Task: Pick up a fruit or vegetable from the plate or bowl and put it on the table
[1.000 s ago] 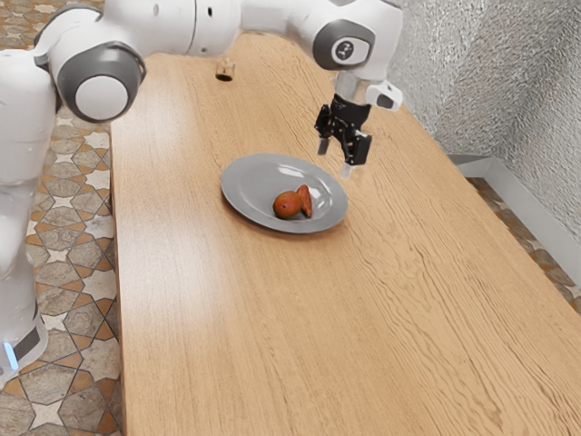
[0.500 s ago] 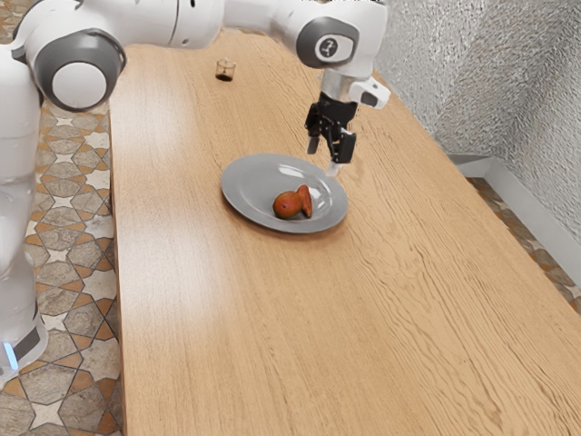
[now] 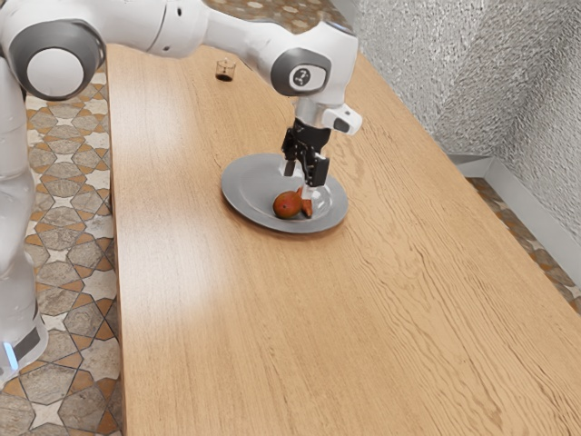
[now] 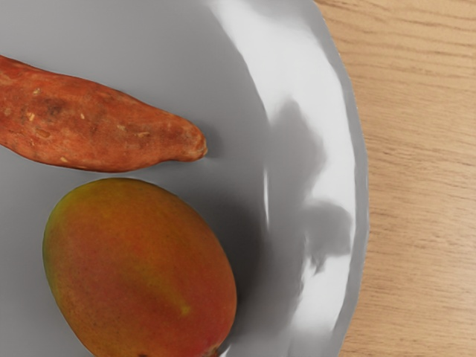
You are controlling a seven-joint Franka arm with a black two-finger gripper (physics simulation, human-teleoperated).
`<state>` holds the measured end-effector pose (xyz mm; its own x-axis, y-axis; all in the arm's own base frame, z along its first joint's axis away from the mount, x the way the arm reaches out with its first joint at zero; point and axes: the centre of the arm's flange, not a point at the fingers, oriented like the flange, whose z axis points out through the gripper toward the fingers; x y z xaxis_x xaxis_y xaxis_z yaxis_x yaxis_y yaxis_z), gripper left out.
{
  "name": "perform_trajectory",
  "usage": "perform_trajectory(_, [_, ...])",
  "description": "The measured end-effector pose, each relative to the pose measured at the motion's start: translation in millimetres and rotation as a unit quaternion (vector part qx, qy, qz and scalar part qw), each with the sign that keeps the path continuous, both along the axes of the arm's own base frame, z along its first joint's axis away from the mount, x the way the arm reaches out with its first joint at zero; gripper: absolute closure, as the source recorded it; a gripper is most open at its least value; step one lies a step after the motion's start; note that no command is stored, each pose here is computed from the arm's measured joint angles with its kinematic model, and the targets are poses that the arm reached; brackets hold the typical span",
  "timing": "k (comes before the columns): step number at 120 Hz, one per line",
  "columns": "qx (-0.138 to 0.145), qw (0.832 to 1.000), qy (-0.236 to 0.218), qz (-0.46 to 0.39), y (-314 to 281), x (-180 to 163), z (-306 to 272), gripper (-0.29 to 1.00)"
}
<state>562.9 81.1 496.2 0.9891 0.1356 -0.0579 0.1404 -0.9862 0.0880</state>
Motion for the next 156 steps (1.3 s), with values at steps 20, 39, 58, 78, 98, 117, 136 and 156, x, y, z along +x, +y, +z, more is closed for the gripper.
perform_trajectory(20, [0.004,1.0,0.002,0.012,16,2,-9,0.0])
perform_trajectory(39, [0.006,1.0,-0.001,0.026,34,2,-13,0.0])
perform_trajectory(58, [0.007,1.0,0.002,0.018,26,6,-20,0.0])
perform_trajectory(78, [0.009,1.0,0.003,0.018,28,9,-27,0.0])
perform_trajectory(98, [0.009,1.0,0.007,0.019,28,12,-35,0.0])
perform_trajectory(117, [0.009,1.0,0.012,0.019,28,15,-44,0.0])
perform_trajectory(136, [0.005,1.0,0.014,0.025,31,18,-53,0.0])
perform_trajectory(156, [0.001,0.999,0.011,0.041,45,15,-53,0.0])
